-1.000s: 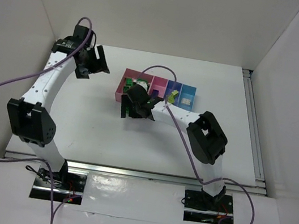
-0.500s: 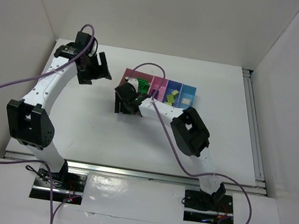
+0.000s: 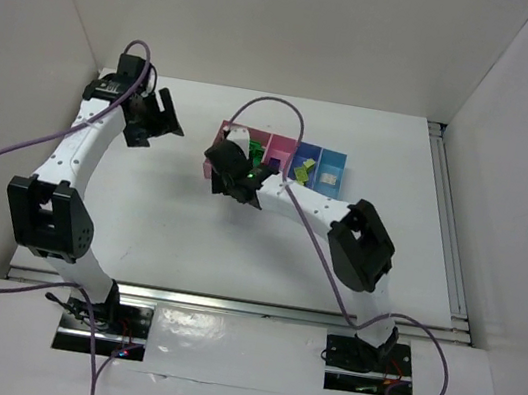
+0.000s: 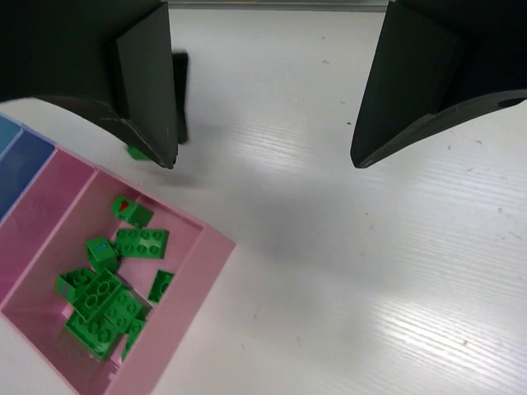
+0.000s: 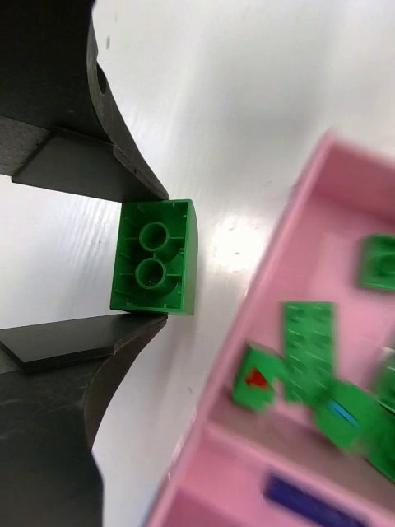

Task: Sort the legos into containers by color

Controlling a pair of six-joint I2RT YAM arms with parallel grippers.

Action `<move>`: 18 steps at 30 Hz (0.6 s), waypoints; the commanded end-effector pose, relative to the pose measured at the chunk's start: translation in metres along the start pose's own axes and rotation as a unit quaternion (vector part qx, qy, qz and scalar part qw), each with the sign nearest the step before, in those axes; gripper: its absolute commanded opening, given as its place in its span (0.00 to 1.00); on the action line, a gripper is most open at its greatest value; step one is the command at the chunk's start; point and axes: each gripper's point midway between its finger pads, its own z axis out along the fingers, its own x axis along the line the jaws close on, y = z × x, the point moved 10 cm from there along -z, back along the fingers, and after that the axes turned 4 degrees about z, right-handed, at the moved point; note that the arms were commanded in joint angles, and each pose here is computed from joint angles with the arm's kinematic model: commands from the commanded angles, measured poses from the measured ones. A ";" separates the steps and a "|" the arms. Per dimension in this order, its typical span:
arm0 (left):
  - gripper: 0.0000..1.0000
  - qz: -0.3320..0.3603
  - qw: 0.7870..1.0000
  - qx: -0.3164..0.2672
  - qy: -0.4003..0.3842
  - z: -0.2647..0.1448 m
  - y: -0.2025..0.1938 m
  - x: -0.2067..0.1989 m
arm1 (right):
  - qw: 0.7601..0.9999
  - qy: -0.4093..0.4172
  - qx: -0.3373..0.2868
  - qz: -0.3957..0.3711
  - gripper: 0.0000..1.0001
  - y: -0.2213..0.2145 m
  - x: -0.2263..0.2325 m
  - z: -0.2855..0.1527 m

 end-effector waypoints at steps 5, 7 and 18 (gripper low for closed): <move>0.90 -0.015 1.000 0.016 0.010 0.009 -0.002 0.017 | 0.992 -0.009 -0.121 0.038 0.40 0.079 -0.007 -0.035; 0.91 -0.016 1.000 0.023 0.008 0.011 -0.005 0.017 | 0.992 -0.009 -0.119 0.050 0.45 0.092 -0.013 -0.021; 1.00 -0.009 1.000 0.009 0.001 -0.001 -0.006 0.018 | 0.983 -0.038 -0.170 0.056 1.00 0.159 -0.024 -0.039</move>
